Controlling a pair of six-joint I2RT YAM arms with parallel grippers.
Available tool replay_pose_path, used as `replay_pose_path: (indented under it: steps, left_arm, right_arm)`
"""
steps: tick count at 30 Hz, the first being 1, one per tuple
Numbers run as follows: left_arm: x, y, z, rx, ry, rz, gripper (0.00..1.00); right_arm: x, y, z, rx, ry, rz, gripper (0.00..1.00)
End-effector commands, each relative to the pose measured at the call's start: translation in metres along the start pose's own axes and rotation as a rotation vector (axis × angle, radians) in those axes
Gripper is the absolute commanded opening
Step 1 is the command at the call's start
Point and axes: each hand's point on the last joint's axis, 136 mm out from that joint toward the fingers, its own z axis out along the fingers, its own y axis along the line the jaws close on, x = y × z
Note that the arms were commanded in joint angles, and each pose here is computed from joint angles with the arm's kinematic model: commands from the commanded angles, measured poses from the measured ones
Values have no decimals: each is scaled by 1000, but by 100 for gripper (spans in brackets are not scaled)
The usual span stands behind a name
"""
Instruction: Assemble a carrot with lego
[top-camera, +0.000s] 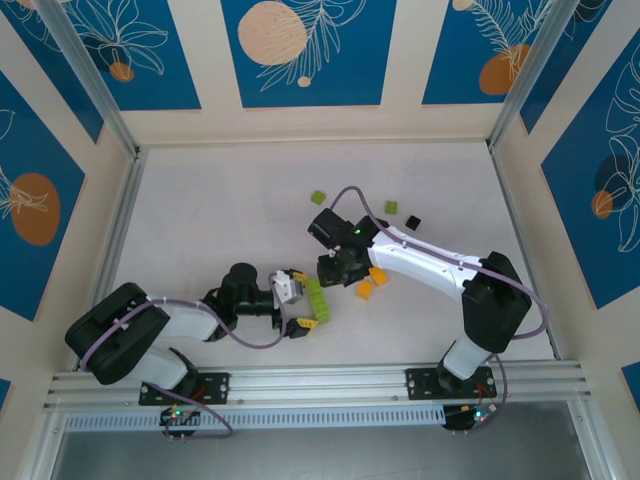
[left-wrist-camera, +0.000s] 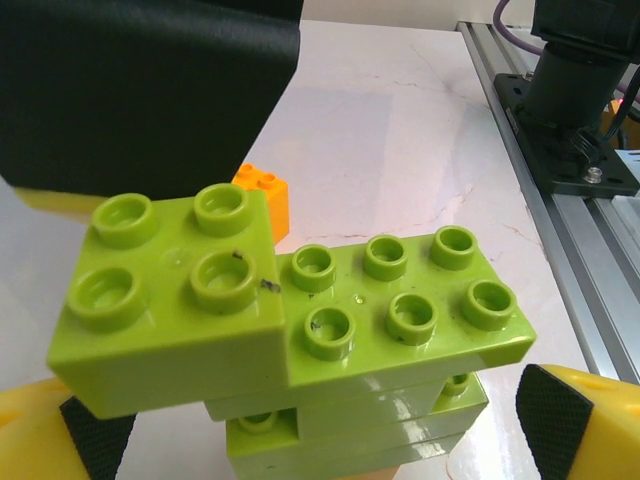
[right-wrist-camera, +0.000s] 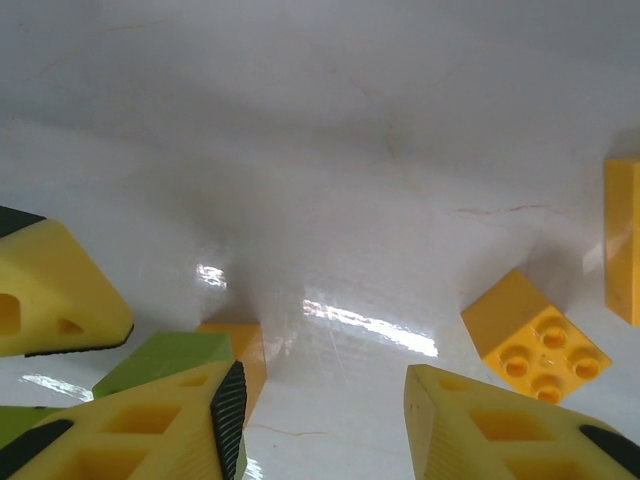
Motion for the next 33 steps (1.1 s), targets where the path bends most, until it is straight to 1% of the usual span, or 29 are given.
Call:
replay_pose_path:
  steps: [1, 10, 17, 23, 25, 26, 28, 30, 33]
  left_arm:
    - [-3, 2, 2, 19, -10, 17, 99]
    - [-2, 4, 3, 13, -3, 17, 99]
    - [1, 7, 5, 7, 6, 18, 99]
    - [0, 12, 5, -2, 3, 17, 99]
    - [0, 12, 5, -1, 2, 16, 99]
    - [0, 13, 5, -2, 0, 18, 99]
    - [-2, 14, 5, -3, -5, 20, 99]
    - [-3, 14, 4, 0, -11, 22, 99]
    - [-6, 14, 4, 5, -18, 25, 99]
  right_arm:
    - [-11, 13, -4, -53, -20, -30, 47]
    - [-20, 40, -6, -155, -36, -125, 47]
    - [-18, 57, -12, -220, -24, -186, 48]
    - [-14, 58, -17, -217, -4, -224, 48]
    - [-17, 49, -20, -174, -19, -220, 49]
    - [-21, 38, -21, -131, -23, -203, 51]
    - [-31, 10, -22, -43, -26, -146, 57]
    - [-50, -23, -24, 18, -44, -63, 63]
    - [-84, -62, -23, 40, -87, 56, 66]
